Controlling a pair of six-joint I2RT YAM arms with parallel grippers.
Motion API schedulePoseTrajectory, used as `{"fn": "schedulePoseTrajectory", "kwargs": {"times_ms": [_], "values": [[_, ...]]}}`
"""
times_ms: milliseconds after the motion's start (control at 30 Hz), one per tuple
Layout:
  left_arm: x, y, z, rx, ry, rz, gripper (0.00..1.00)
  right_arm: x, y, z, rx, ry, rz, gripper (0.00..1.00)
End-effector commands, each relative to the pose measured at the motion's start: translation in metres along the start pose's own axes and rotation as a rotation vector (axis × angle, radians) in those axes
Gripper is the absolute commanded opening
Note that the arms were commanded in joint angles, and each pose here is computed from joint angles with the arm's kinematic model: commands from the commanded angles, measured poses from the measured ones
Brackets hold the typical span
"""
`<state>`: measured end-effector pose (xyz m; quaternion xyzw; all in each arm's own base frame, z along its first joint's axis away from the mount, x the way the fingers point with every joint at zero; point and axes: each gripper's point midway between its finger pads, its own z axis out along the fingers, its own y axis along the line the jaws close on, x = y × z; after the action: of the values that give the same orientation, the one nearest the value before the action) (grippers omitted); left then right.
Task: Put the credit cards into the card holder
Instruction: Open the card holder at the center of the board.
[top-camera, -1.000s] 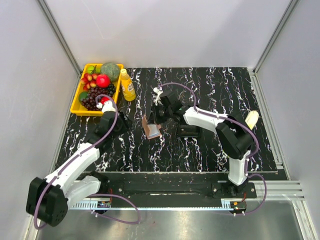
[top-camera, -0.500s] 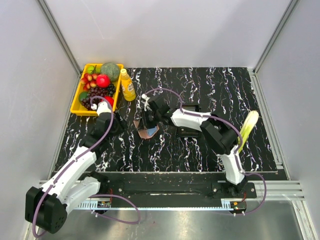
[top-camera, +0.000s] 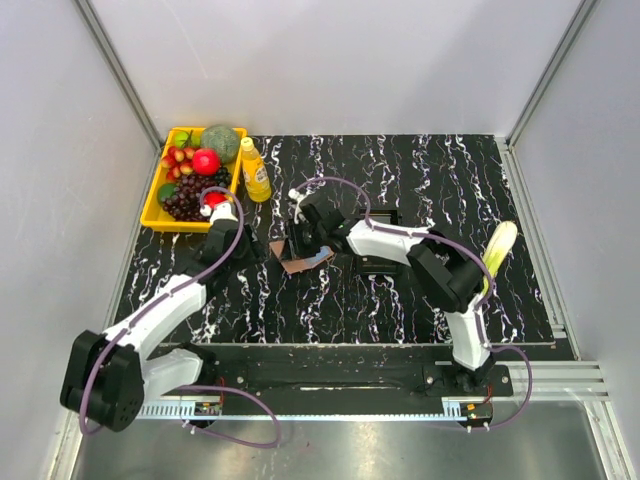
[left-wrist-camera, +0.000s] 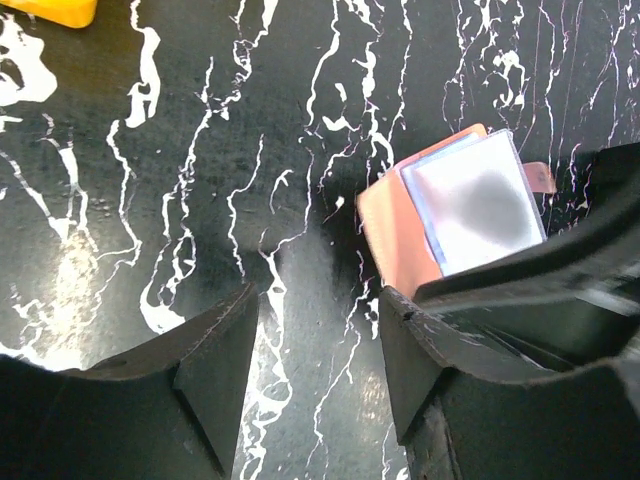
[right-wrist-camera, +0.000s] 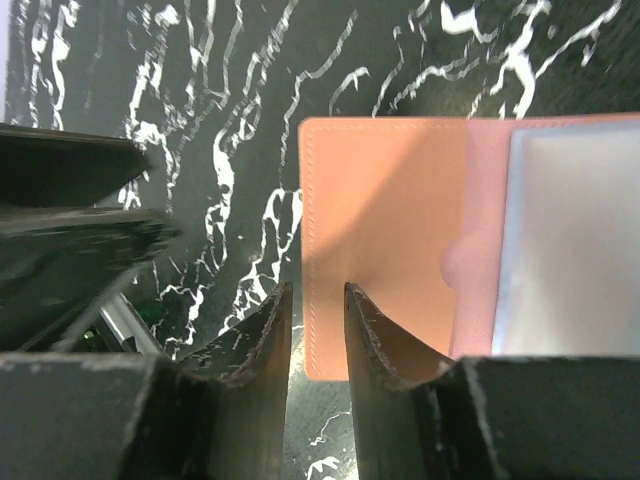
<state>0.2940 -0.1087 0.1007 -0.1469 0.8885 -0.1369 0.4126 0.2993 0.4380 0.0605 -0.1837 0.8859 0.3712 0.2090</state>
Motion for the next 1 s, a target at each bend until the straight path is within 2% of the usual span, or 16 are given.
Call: {"fn": "schedulePoseTrajectory", "kwargs": {"times_ms": [0,167,300,433,733,967], "values": [[-0.003,-0.017,0.018,0.070,-0.008,-0.041,0.55,-0.048,0.026,-0.034,-0.012,-0.172,-0.090,0.33],[0.000,-0.026,0.028,0.100,0.010,-0.077,0.52,-0.031,0.002,-0.021,0.034,-0.104,-0.054,0.34],[-0.014,-0.035,0.024,0.138,-0.035,-0.094,0.52,-0.015,-0.014,-0.008,0.055,-0.060,-0.024,0.33],[-0.018,-0.037,0.022,0.142,-0.046,-0.097,0.52,-0.015,-0.019,-0.007,0.062,-0.061,-0.023,0.27],[0.006,-0.053,0.038,0.232,0.052,-0.126,0.44,-0.018,-0.029,-0.011,0.067,-0.076,-0.002,0.25],[0.012,-0.061,0.056,0.259,0.080,-0.136,0.40,-0.015,-0.032,-0.010,0.073,-0.068,0.002,0.25]]}}
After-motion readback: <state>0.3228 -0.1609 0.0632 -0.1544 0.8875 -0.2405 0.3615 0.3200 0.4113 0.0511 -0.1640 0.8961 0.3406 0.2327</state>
